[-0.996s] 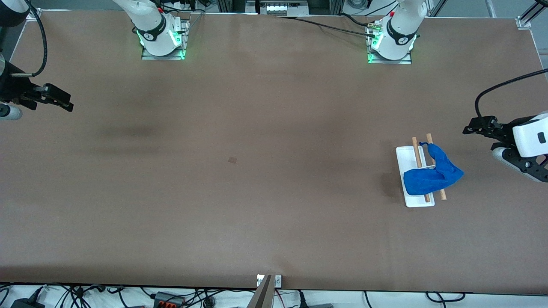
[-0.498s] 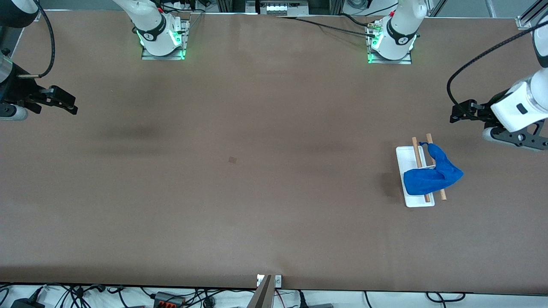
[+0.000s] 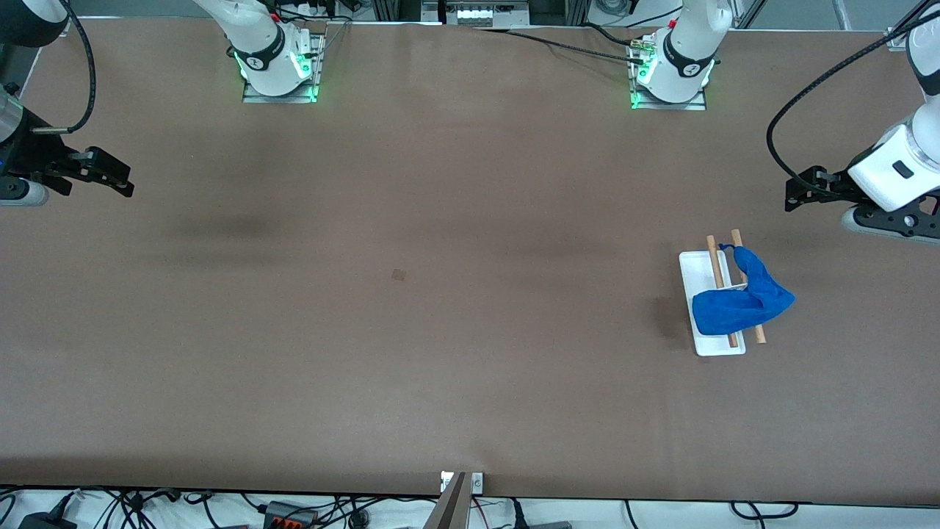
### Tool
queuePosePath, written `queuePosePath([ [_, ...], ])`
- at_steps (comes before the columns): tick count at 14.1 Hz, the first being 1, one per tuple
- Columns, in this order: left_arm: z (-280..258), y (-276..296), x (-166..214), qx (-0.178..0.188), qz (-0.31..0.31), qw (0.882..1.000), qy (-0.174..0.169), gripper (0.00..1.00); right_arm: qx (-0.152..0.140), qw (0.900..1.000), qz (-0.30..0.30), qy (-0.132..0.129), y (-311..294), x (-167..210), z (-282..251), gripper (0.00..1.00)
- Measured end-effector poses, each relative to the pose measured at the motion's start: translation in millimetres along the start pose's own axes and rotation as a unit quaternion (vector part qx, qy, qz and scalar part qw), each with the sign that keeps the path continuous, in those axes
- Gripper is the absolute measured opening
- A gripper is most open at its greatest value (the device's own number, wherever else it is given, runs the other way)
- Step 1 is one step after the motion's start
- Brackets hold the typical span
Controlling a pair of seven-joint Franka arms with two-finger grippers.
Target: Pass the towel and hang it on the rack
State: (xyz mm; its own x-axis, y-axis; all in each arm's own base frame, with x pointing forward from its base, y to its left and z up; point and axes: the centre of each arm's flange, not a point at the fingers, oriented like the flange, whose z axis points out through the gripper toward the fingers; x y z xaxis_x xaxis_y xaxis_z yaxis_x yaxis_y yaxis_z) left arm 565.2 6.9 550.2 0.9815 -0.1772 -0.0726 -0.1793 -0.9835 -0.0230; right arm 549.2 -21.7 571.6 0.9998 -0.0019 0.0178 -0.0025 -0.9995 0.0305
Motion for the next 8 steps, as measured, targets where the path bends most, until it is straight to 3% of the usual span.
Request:
queuePosePath([
  [8,-1.0,-5.8,-3.8,-0.019,-0.014,1.0,-0.001,1.0,0.0,1.0,-0.002,0.003,0.0,0.5,-2.5,1.0],
])
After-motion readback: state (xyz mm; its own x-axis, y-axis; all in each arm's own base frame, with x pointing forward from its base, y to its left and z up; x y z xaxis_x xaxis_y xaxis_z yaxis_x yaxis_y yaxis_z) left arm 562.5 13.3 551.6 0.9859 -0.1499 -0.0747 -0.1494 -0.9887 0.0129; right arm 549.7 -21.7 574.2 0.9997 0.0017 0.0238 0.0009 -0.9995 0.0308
